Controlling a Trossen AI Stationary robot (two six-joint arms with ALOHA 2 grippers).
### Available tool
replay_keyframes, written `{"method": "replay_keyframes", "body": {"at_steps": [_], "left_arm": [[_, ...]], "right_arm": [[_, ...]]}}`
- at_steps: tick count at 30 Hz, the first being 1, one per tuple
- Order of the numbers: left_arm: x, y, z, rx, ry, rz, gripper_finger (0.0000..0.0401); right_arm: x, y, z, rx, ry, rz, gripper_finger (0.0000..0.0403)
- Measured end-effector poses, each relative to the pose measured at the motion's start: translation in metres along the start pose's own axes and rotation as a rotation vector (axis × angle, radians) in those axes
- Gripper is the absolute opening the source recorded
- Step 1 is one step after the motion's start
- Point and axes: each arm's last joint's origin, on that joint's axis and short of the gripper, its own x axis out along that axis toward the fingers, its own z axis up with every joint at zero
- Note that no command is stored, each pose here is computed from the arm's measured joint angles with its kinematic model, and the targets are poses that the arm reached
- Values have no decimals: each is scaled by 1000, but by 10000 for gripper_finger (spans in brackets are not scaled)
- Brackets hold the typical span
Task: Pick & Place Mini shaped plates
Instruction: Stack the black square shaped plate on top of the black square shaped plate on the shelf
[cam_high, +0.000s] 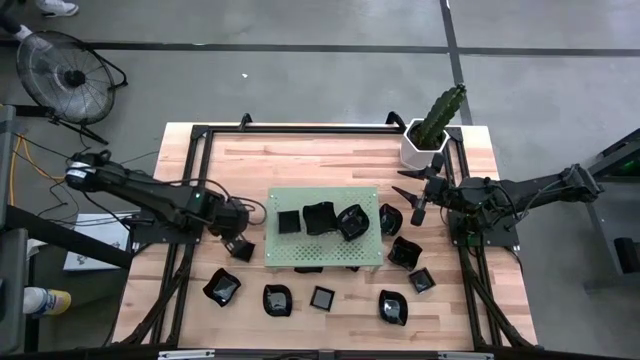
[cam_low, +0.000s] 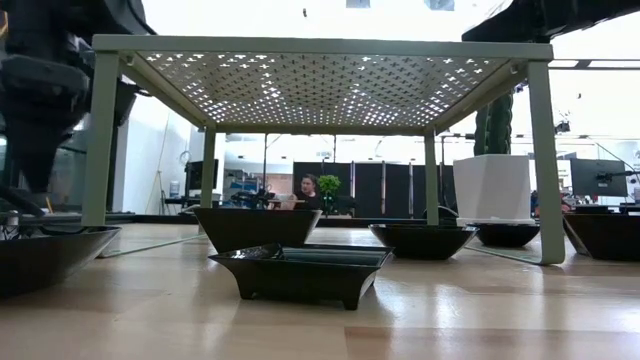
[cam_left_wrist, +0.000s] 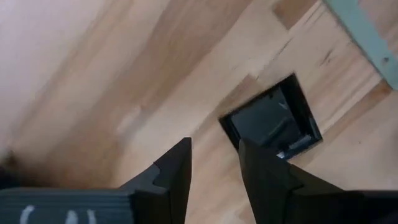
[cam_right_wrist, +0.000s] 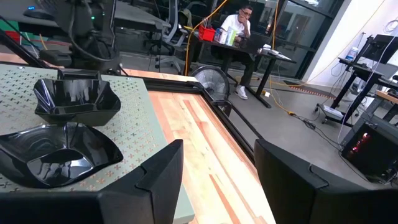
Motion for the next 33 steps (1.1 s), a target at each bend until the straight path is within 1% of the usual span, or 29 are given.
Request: {"method": "replay_keyframes", "body": {"at_steps": [5,10,14,20,33], "left_arm": [[5,-6,-11,-107,40,43,131],[14,-17,-13,-167,41,37,131],[20,-24,-10,-167,30,20,131],[27,-24,-10,-191,51,76,131],[36,-26,-9,-216,71,120,131]], "right_arm": [[0,0,0,0,0,0,193],[0,0,0,0,0,0,193],[0,0,0,0,0,0,193],[0,0,0,0,0,0,193],[0,0,0,0,0,0,193]]}}
